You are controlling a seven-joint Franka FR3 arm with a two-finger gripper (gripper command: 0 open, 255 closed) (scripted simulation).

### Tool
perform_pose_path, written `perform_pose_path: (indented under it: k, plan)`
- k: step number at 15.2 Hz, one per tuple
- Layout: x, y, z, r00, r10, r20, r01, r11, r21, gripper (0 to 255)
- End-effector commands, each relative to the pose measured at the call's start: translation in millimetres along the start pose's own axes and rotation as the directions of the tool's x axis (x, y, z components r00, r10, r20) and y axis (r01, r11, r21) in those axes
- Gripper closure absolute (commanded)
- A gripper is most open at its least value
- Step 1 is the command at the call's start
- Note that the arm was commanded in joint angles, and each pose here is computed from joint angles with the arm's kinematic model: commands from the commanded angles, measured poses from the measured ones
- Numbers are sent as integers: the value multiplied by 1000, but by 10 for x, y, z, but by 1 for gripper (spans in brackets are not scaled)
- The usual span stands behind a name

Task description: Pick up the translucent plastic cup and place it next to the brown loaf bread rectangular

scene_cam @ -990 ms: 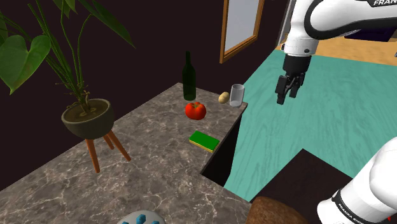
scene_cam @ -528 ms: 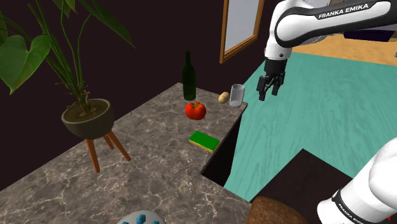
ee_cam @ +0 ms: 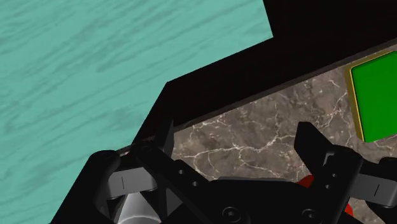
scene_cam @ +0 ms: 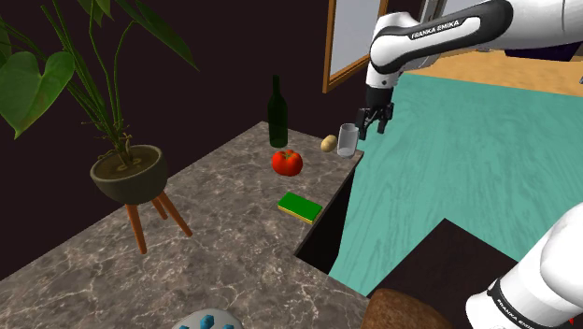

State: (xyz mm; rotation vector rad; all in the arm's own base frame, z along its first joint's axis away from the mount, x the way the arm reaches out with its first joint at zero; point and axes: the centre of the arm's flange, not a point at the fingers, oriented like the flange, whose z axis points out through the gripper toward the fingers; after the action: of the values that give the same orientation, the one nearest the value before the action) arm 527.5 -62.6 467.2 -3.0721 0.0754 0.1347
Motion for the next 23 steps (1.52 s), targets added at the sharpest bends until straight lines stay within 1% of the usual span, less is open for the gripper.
perform_pose_path:
  k: [1, 14, 21, 23]
  plan:
    - [225, 67, 89, 1000, 8, -5, -8, 1000, -2, 0]
    - [1742, 577, 419, 998, 57, -40, -57, 998, -14, 0]
    - [1757, 582, 788, 998, 57, -40, -57, 998, -14, 0]
    - [1758, 583, 818, 998, 57, -40, -57, 998, -14, 0]
